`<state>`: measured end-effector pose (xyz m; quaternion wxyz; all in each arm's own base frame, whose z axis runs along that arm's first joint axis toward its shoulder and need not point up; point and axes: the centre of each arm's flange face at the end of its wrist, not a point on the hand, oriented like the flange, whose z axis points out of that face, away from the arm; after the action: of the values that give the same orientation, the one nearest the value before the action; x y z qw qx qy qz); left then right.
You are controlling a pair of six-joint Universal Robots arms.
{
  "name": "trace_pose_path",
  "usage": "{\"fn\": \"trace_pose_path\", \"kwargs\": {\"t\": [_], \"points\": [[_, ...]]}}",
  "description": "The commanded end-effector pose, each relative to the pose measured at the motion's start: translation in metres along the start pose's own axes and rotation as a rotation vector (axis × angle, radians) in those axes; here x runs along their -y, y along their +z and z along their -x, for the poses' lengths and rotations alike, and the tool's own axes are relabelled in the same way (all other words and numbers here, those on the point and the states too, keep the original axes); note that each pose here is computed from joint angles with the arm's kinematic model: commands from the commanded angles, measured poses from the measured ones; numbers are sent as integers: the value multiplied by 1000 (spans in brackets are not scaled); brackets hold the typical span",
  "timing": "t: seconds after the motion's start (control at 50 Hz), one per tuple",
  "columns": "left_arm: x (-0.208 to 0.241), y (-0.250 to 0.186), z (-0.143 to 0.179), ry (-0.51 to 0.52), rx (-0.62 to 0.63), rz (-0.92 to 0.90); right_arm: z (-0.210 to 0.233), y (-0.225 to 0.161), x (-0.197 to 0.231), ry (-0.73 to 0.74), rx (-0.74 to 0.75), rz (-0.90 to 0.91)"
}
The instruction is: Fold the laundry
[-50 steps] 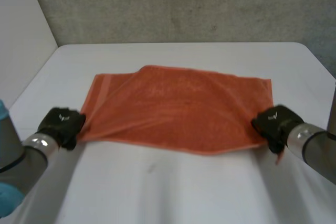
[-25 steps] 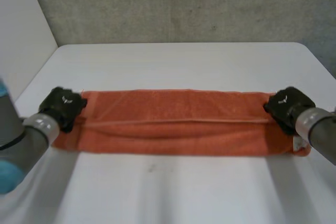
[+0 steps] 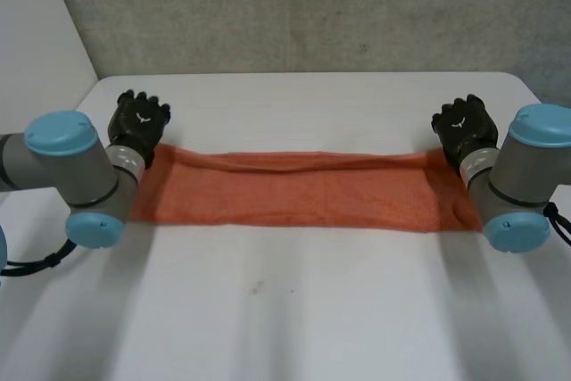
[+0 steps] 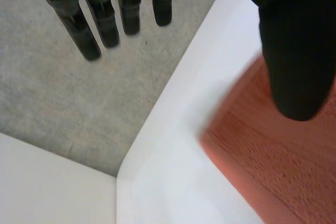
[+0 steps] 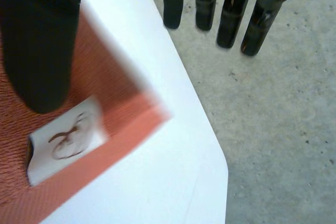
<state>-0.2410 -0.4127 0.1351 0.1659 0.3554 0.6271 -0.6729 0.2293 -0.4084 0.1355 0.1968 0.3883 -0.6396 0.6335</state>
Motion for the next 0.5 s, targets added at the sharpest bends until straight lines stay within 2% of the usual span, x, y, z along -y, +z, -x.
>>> {"fn": "trace_pose_path", "kwargs": {"t": [0.02, 0.14, 0.24, 0.36, 0.5], "points": [[13, -7, -7, 2, -3, -44, -7, -5, -1, 69, -46, 50], [27, -16, 6, -5, 16, -63, -46, -25, 27, 185, -102, 0], [38, -30, 17, -18, 23, -69, -59, -46, 42, 234, -70, -33], [44, -52, 23, -72, 11, -57, -77, -71, 26, 294, 14, 60], [40, -78, 22, -138, -26, -27, -63, -93, 6, 385, 159, 180]]}}
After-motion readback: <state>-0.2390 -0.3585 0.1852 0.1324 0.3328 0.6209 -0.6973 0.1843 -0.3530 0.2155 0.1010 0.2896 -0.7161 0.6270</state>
